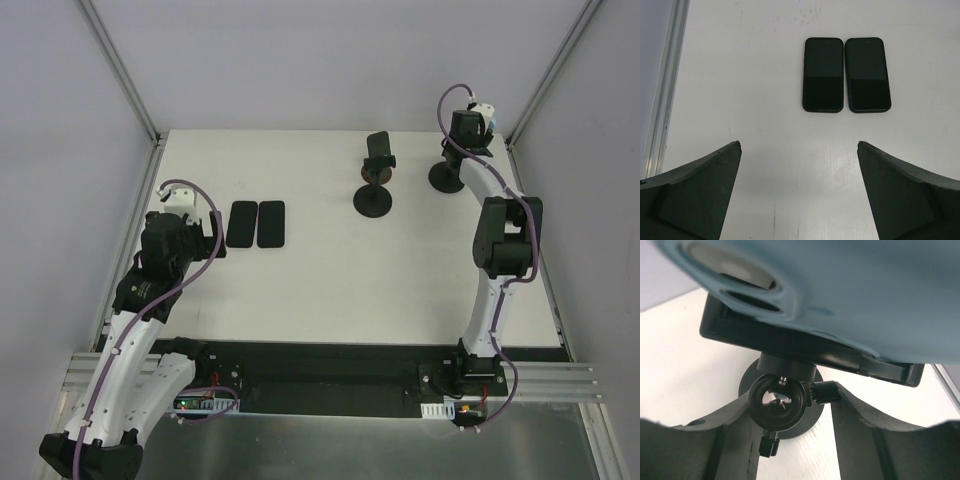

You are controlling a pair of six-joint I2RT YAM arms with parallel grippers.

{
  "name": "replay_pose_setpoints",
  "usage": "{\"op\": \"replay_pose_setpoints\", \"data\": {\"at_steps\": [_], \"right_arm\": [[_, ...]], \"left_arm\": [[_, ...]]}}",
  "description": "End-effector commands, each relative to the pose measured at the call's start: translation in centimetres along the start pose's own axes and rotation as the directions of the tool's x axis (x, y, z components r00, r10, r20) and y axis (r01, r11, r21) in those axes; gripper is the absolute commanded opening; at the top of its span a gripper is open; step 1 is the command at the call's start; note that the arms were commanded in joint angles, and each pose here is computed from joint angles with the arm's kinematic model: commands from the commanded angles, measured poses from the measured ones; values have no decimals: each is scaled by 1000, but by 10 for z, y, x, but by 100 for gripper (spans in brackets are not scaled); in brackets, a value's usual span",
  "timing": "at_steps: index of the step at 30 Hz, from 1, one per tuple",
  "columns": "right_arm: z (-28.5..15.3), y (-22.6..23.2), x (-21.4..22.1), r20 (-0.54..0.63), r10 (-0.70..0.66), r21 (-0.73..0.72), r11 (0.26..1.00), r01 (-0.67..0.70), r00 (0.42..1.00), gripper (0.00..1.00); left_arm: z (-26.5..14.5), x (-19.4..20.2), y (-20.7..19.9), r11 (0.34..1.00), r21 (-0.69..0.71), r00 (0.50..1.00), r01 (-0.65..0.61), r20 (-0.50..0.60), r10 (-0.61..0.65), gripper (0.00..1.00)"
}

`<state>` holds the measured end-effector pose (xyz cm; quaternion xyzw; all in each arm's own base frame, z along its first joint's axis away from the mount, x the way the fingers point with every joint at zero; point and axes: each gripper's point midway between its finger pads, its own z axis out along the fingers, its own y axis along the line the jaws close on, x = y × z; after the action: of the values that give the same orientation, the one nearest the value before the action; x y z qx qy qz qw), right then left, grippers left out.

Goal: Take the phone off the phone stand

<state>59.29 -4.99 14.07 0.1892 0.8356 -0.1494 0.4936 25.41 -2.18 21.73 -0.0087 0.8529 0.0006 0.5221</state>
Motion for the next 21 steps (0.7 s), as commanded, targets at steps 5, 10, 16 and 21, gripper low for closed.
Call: {"op": "replay_pose_setpoints", "data": {"at_steps": [5, 10, 16, 21], "right_arm": [[-77, -22, -20, 64, -29, -83, 996, 34, 998, 1], [-113, -28, 5, 33, -32, -142, 989, 37, 999, 1], [-165, -39, 62, -17, -9, -177, 984, 6, 1000, 1], [-213, -26, 86, 3, -32, -288, 957, 31, 999, 1]], "left_arm": [[-10, -14, -4, 999, 39, 997, 7, 74, -10, 99], [-15, -16, -5, 999, 52, 995, 12, 94, -17, 99], [-17, -19, -10, 997, 80, 994, 22, 109, -31, 99], [-16, -18, -18, 992, 128, 994, 16, 105, -29, 99]]}}
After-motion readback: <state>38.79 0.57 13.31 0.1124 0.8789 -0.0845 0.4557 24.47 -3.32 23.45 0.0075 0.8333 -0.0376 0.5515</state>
